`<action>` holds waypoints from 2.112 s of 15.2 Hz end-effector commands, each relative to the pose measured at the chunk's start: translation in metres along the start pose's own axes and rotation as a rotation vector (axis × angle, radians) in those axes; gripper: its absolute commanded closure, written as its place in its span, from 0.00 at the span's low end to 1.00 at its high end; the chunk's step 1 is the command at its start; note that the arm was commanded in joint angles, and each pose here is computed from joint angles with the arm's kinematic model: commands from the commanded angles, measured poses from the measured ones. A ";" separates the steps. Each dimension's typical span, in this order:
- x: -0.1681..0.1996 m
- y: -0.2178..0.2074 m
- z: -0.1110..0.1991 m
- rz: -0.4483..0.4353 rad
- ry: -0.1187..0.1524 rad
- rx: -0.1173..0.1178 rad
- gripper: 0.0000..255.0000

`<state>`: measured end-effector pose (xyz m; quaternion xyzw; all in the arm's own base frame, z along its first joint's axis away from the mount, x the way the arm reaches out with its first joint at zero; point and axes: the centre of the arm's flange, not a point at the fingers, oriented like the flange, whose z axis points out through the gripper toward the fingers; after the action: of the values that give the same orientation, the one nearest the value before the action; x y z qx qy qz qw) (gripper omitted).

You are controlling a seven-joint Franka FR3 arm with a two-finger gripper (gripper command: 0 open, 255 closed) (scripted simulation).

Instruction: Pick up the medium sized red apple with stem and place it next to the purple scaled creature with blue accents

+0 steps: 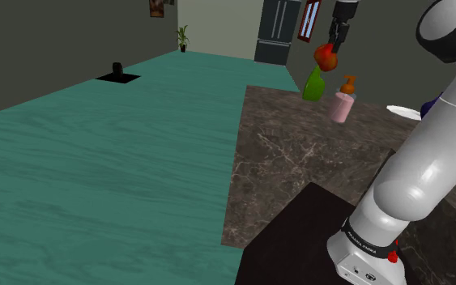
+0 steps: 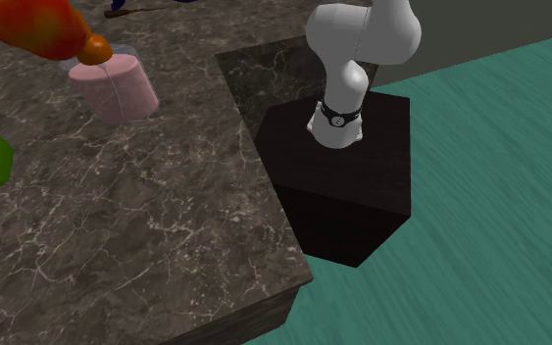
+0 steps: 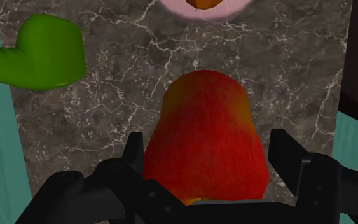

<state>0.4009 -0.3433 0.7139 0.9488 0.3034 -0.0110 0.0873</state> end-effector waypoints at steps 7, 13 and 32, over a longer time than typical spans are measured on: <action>-0.003 0.008 -0.042 0.000 0.000 0.000 1.00; -0.005 0.013 -0.073 0.000 0.000 0.000 1.00; -0.150 -0.078 -0.105 0.000 0.000 0.000 1.00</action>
<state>0.2422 -0.3480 0.8161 0.9489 0.3033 -0.0106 0.0870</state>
